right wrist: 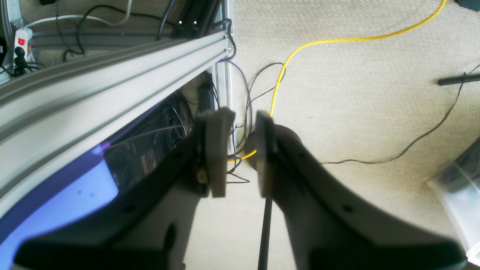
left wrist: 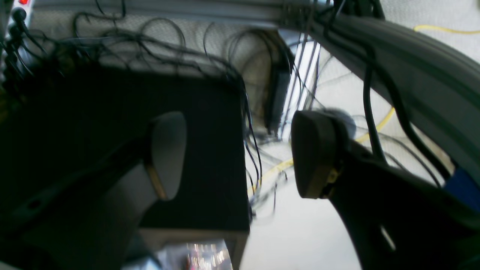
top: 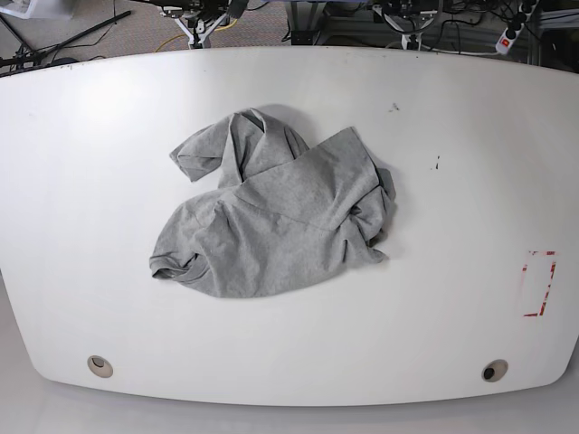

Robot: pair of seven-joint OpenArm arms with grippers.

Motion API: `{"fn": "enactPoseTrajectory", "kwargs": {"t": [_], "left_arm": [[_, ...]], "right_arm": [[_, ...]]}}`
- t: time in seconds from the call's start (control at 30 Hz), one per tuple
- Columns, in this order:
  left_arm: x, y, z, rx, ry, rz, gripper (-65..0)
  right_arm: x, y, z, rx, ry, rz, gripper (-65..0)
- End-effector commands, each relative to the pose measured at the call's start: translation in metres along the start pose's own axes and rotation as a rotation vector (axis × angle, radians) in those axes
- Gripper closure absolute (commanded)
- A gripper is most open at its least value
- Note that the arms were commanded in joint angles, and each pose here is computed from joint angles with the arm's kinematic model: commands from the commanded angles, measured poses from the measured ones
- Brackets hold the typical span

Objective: Fold the T-shirt properly

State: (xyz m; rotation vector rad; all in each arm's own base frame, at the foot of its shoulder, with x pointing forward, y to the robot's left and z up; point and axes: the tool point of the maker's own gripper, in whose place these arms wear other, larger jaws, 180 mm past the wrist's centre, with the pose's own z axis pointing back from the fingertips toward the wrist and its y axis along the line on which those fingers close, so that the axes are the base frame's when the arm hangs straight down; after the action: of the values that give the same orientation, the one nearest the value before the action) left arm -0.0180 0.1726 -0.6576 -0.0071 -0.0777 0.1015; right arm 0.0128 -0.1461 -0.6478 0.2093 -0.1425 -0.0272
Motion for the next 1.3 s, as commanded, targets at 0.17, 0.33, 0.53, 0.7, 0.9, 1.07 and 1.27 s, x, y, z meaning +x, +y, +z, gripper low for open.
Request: {"fn": "enactPoseTrajectory", "kwargs": {"t": [0.17,0.33,0.53,0.7,0.9,1.07,1.27], "left_arm": [[0.004,0.011,0.013,0.021,-0.121,-0.025,-40.4],[0.011,0.018,0.031,0.036,-0.208,-0.054,-40.4],[0.018,0.024,0.058,0.051,-0.295,-0.092,-40.4],[0.008,0.027,0.078,0.059,-0.323,-0.116,-40.4],[-0.014,0.030,0.116,0.065,-0.347,-0.156,-40.4],[-0.025,0.028,0.144,0.063,-0.364,-0.185,-40.4],[-0.032,0.025,0.177,0.059,-0.387,-0.211,-40.4]], "right_arm": [[0.001,-0.006,0.017,-0.019,-0.082,0.039,-12.2],[-0.007,0.000,0.030,-0.020,-0.113,0.060,-12.2],[-0.025,0.003,0.050,-0.025,-0.132,0.082,-12.2],[-0.032,0.010,0.073,-0.031,-0.171,0.096,-12.2],[-0.039,0.010,0.110,-0.072,-0.230,0.070,-12.2],[-0.050,0.015,0.134,-0.082,-0.238,0.085,-12.2],[-0.047,0.025,0.169,-0.074,-0.304,0.023,-12.2]]}}
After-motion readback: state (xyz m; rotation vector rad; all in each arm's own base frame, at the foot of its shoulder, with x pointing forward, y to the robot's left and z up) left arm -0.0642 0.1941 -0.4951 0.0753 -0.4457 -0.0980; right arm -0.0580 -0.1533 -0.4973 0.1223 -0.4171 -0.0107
